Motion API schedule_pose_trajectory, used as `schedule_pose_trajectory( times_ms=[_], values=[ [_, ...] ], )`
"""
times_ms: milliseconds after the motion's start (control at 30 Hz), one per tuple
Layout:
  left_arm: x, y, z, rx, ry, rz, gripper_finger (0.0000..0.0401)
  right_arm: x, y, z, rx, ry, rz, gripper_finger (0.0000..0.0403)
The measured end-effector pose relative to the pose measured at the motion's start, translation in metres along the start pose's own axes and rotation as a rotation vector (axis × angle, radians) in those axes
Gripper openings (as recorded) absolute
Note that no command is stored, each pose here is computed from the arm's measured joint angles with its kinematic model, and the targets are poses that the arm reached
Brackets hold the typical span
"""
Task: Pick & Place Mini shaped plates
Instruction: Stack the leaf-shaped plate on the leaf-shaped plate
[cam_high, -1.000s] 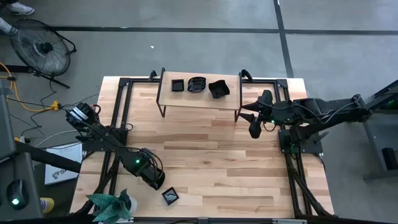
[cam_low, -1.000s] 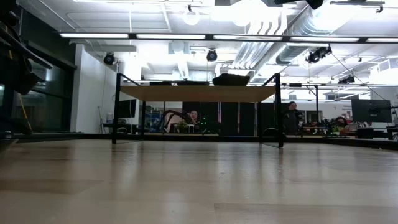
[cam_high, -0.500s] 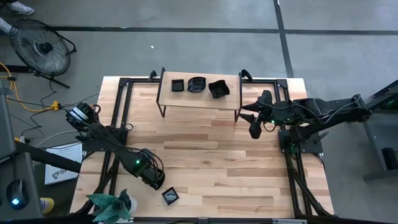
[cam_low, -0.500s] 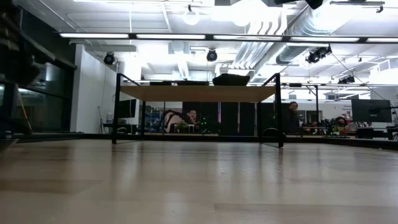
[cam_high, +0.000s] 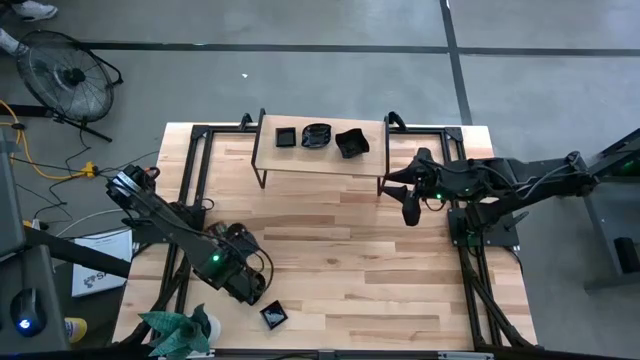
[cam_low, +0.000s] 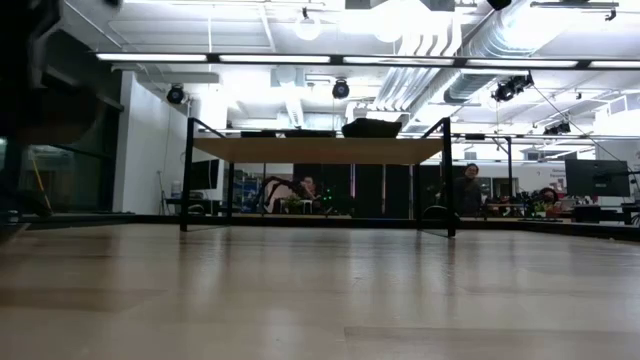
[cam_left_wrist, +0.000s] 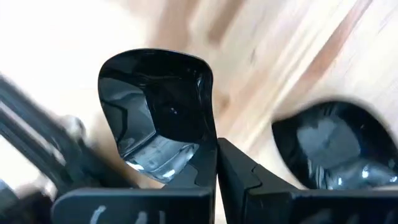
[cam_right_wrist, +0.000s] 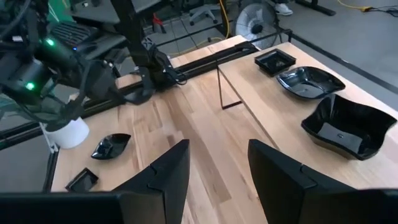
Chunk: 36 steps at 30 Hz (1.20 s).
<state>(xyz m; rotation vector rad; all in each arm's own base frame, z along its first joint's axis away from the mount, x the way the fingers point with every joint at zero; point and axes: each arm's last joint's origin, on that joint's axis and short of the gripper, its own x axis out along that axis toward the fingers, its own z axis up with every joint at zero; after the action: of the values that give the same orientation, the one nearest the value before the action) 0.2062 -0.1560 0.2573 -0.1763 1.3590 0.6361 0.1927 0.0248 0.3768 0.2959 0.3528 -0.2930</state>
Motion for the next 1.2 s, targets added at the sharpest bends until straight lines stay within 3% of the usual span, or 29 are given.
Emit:
schedule_pose_trajectory(
  times_ms=[367,567,800,1033,1200],
  values=[
    [-0.042,0.000,0.033,0.306,-0.488,0.097,0.0000,0.000,0.001,0.000,-0.007,0.003,0.011,0.0158],
    [-0.040,0.001,0.073,0.491,-0.561,0.121,0.0000,0.000,0.001,0.000,-0.022,0.003,0.011,0.0158],
    [-0.031,0.015,0.122,0.824,-0.592,0.187,0.0000,0.000,0.001,0.000,-0.025,0.009,0.022,0.0158],
    [-0.019,0.043,0.163,0.850,-0.604,0.215,0.0000,0.000,0.002,-0.001,0.005,0.021,0.049,0.0158],
    [-0.013,0.063,0.185,0.760,-0.626,0.244,0.0000,0.000,0.002,-0.001,0.030,0.029,0.062,0.0158]
  ],
)
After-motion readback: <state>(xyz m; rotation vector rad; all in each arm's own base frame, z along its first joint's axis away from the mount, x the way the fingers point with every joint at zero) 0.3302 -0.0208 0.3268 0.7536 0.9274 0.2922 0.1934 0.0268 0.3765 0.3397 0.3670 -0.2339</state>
